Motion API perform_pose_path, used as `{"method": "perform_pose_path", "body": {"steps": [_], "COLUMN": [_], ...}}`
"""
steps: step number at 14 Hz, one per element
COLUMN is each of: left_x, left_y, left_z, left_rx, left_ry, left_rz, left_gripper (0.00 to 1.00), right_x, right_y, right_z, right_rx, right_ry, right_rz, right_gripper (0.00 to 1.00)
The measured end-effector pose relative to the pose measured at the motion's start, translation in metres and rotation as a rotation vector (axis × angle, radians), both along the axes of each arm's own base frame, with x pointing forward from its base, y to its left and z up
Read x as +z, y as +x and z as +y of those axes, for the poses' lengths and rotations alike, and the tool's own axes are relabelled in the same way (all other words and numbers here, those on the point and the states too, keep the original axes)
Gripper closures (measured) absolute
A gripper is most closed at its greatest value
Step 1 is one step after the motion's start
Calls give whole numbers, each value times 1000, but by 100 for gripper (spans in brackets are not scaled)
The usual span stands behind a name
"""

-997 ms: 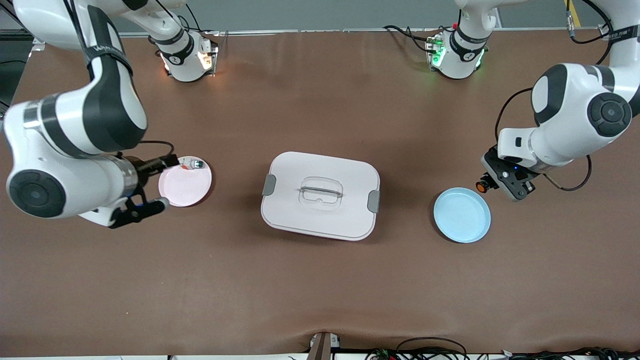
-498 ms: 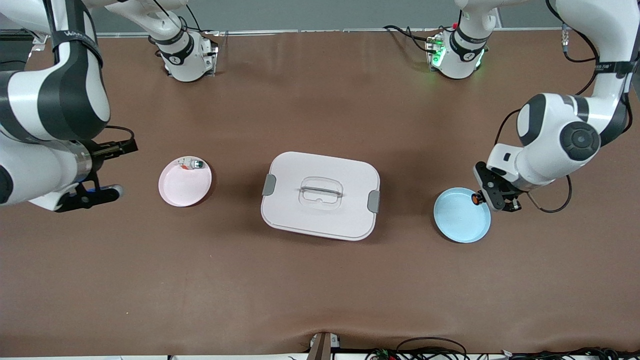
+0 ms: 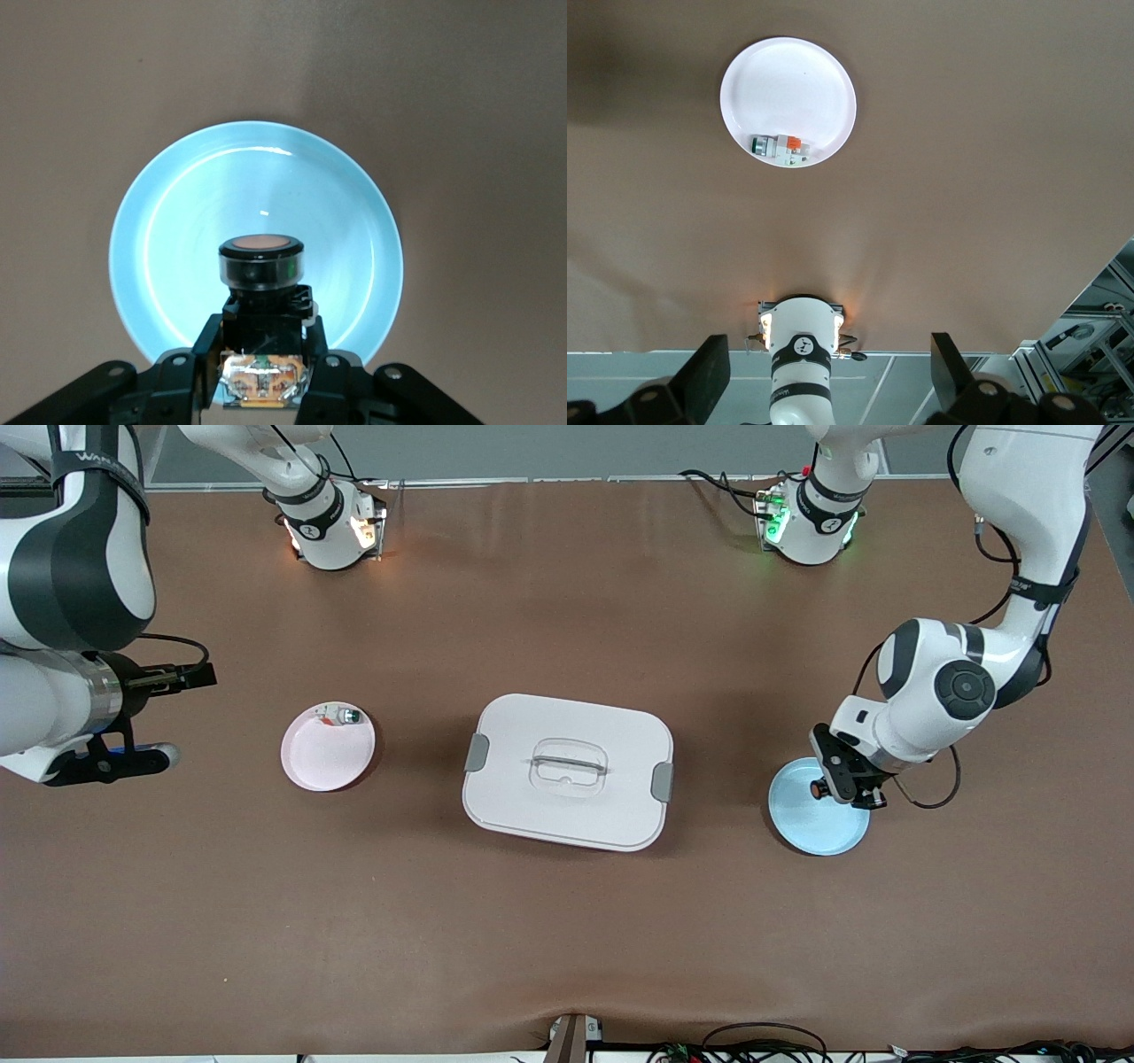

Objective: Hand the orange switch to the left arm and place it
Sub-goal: 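Carry the switch with the left gripper down onto the light-blue plate, then open the left gripper to release the switch on the blue plate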

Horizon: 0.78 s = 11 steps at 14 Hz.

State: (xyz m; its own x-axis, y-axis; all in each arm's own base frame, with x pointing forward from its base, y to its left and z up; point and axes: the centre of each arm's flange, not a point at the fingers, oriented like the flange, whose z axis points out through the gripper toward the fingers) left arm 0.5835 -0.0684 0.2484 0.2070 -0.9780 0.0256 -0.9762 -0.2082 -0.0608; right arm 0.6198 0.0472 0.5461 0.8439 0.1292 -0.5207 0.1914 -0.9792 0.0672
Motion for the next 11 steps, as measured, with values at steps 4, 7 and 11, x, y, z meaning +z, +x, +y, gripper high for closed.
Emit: {"method": "perform_pose_path", "body": {"steps": [4, 7, 11], "left_x": [-22, -30, -40], "left_y": [0, 1, 3], "left_z": [-2, -3, 4], "left_rx": [-33, -34, -49], "left_ry": [5, -4, -13], "left_rz": [-8, -17, -38], "left_gripper": [60, 60, 60], "right_x": [0, 1, 10], "right_y": [3, 7, 11], "right_z": [-1, -6, -34], "right_rx": [19, 9, -65], "right_ry": [14, 19, 38], "right_rz": [-18, -44, -96], "right_gripper": [0, 0, 0]}}
